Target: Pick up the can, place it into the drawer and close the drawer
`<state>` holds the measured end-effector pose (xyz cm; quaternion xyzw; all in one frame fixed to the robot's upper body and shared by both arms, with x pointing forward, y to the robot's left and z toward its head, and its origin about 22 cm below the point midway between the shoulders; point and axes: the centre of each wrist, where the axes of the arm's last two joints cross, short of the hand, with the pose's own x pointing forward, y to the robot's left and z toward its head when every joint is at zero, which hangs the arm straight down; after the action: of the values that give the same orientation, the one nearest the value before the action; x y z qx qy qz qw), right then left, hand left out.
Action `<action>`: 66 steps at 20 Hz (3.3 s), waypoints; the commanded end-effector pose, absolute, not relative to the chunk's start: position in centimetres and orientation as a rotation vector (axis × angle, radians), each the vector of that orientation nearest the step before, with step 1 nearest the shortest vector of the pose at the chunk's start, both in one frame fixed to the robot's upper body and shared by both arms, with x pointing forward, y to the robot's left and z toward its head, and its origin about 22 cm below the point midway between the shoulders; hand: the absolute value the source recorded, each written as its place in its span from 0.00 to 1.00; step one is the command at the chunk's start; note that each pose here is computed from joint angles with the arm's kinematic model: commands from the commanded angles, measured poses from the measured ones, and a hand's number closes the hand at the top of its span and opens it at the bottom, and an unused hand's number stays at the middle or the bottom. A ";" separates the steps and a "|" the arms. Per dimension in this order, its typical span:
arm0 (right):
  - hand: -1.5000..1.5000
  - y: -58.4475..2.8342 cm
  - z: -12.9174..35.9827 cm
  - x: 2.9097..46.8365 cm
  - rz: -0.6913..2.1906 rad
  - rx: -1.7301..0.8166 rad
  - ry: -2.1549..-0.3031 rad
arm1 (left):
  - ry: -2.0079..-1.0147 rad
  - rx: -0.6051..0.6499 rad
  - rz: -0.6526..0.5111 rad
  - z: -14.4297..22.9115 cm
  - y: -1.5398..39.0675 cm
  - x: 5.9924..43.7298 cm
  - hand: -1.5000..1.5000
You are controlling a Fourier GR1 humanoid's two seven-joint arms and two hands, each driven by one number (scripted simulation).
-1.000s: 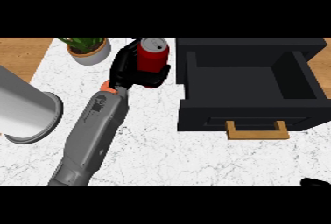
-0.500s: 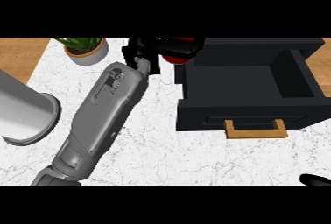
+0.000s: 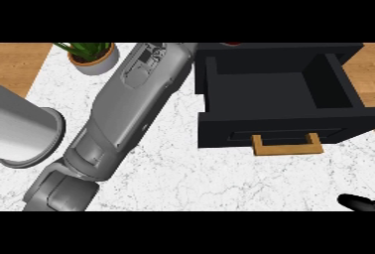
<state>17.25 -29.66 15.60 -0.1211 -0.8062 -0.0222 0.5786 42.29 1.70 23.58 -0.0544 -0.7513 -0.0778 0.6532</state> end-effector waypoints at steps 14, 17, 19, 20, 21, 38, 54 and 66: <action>0.00 -28.9 17.2 18.8 -0.012 -0.236 -1.919 | -1.702 0.049 -0.197 24.7 -1.7 43.2 1.00; 0.00 -30.0 17.6 18.3 0.000 -0.248 -1.912 | -1.693 0.097 -0.161 24.5 -1.5 43.5 0.00; 0.00 -29.6 17.0 19.2 -0.012 -0.233 -1.921 | -1.696 0.107 -0.140 24.4 -1.6 43.5 0.00; 0.00 -30.1 17.9 19.7 0.017 -0.244 -1.914 | -1.696 0.096 -0.132 24.9 -1.9 43.4 0.00; 0.00 -29.8 16.5 19.4 0.009 -0.238 -1.906 | -1.711 0.117 -0.122 25.3 -2.2 43.2 0.00; 0.00 -27.4 18.2 21.9 0.440 -0.523 -2.005 | -1.702 0.050 0.008 24.9 -1.7 43.7 0.00; 0.00 -23.2 11.1 30.4 0.894 -0.868 -1.845 | -1.733 0.100 -0.032 24.3 -1.4 44.0 0.00; 0.00 -17.6 5.4 37.2 0.972 -1.026 -1.762 | -1.728 0.056 0.003 26.8 1.2 44.6 0.00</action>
<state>35.82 -19.38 7.30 -0.3985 -0.7124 0.3839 0.4317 44.57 0.49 26.25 0.0241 -0.7582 -0.0010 0.6516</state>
